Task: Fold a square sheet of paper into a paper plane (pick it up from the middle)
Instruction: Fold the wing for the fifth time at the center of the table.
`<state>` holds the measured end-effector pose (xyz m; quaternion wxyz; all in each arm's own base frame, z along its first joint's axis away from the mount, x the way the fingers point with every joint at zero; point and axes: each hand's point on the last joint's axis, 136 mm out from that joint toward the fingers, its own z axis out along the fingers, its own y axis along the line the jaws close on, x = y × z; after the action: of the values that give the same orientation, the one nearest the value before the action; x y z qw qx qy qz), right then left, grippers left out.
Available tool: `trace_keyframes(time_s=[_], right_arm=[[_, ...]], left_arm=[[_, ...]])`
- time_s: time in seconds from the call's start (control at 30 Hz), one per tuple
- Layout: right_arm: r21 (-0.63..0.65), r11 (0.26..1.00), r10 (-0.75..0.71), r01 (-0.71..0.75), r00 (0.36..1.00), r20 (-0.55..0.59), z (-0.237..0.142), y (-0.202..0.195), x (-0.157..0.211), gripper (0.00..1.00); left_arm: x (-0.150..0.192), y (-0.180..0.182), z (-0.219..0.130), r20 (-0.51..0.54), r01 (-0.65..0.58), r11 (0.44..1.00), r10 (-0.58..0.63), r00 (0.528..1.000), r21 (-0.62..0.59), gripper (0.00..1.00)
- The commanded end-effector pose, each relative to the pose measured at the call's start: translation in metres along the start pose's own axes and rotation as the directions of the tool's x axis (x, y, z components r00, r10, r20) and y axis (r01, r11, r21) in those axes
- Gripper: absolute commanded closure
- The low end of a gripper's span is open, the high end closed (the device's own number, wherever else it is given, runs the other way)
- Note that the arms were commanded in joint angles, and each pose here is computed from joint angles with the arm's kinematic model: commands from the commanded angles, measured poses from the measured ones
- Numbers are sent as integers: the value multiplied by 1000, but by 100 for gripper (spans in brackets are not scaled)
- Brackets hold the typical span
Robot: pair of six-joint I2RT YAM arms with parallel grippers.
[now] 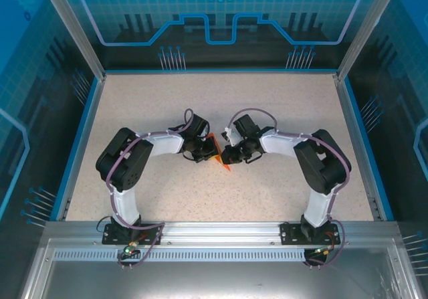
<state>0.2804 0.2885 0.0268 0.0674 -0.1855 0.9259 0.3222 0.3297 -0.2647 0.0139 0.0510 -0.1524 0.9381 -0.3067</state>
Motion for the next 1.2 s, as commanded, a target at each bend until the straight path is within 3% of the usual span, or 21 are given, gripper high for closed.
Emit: trace_keyframes(time_s=[0.0, 0.3, 0.53, 0.93, 1.17], right_arm=[[15, 1000, 18, -18, 1000, -18, 9, -7, 2, 100], [79, 992, 99, -93, 993, -69, 17, -40, 29, 100], [69, 989, 136, -130, 987, -84, 17, -41, 32, 100], [83, 986, 154, -146, 983, -100, 19, -45, 36, 100], [107, 982, 167, -154, 979, -116, 19, -51, 44, 100]], left_arm=[[5, 23, 5, 1, -21, 996, 21, 1000, -88, 99], [-4, -34, -18, 67, -194, 972, 187, 980, 129, 93], [18, -29, -18, 77, -259, 937, 248, 966, 234, 92], [21, -26, 5, 57, -309, 928, 304, 951, 206, 93], [21, 3, 16, 40, -274, 958, 271, 962, 88, 97]])
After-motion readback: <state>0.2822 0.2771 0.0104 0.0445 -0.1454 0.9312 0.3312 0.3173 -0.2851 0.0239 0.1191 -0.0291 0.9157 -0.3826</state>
